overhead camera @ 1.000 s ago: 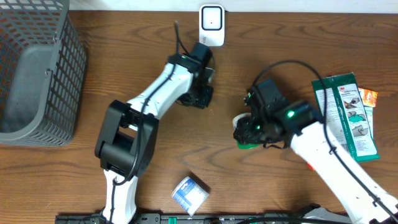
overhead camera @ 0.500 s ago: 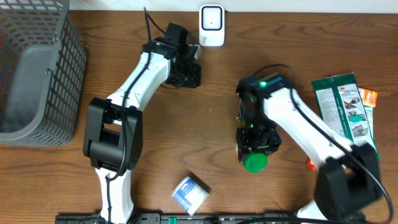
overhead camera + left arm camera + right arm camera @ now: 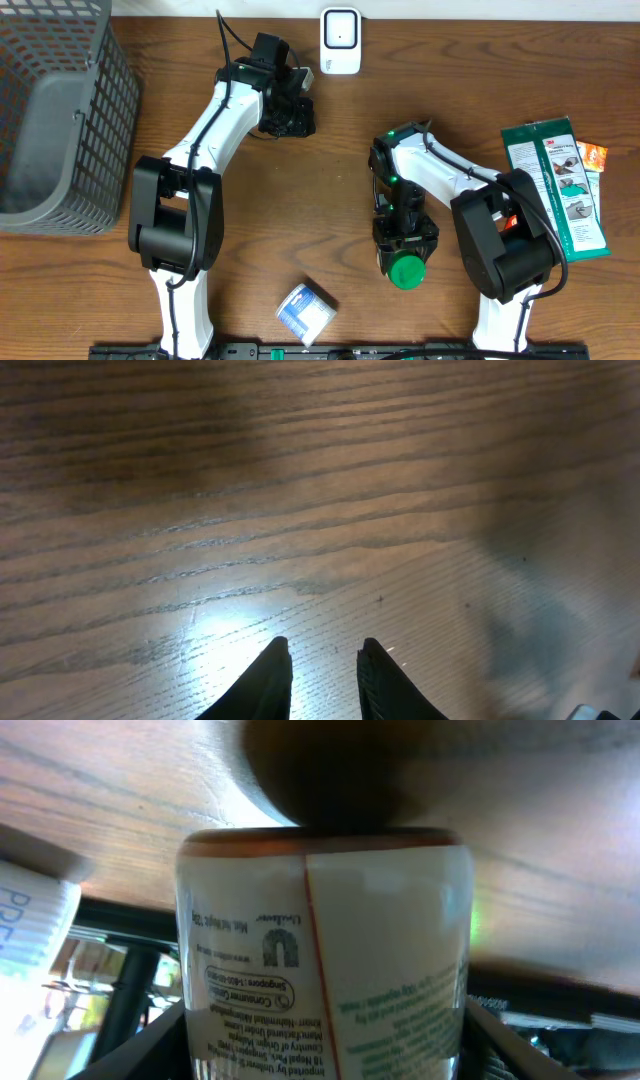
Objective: Scan the item barcode
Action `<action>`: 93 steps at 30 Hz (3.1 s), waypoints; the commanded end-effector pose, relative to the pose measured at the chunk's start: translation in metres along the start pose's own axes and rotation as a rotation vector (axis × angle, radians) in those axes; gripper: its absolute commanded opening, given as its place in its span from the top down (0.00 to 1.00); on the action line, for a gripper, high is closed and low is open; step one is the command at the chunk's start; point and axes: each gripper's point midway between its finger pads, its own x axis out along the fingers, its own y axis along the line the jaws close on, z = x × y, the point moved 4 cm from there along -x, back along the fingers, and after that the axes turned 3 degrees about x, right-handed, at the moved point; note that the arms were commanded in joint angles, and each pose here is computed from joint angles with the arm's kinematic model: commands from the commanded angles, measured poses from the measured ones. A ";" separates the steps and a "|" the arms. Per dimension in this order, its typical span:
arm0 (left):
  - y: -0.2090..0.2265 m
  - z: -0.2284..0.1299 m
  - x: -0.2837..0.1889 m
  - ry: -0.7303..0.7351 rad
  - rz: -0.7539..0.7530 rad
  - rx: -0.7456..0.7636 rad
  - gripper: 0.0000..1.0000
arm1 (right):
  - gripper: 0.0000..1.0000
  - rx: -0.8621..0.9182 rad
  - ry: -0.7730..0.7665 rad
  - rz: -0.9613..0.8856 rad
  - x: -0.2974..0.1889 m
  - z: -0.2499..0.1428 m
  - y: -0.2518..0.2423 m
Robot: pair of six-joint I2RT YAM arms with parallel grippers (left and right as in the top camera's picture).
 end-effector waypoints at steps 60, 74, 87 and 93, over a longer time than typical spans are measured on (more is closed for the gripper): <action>-0.155 -0.126 -0.058 0.270 0.076 0.471 0.27 | 0.01 0.303 -0.738 0.359 -0.207 0.003 -0.180; -0.183 -0.173 -0.010 0.321 0.022 0.714 0.06 | 0.01 0.320 -0.762 0.338 -0.209 0.005 -0.189; -0.223 -0.184 0.019 0.173 0.080 0.741 0.06 | 0.01 0.318 -0.767 0.334 -0.209 0.006 -0.189; -0.230 -0.200 0.036 0.192 0.136 0.798 0.06 | 0.01 0.318 -0.767 0.333 -0.209 0.006 -0.188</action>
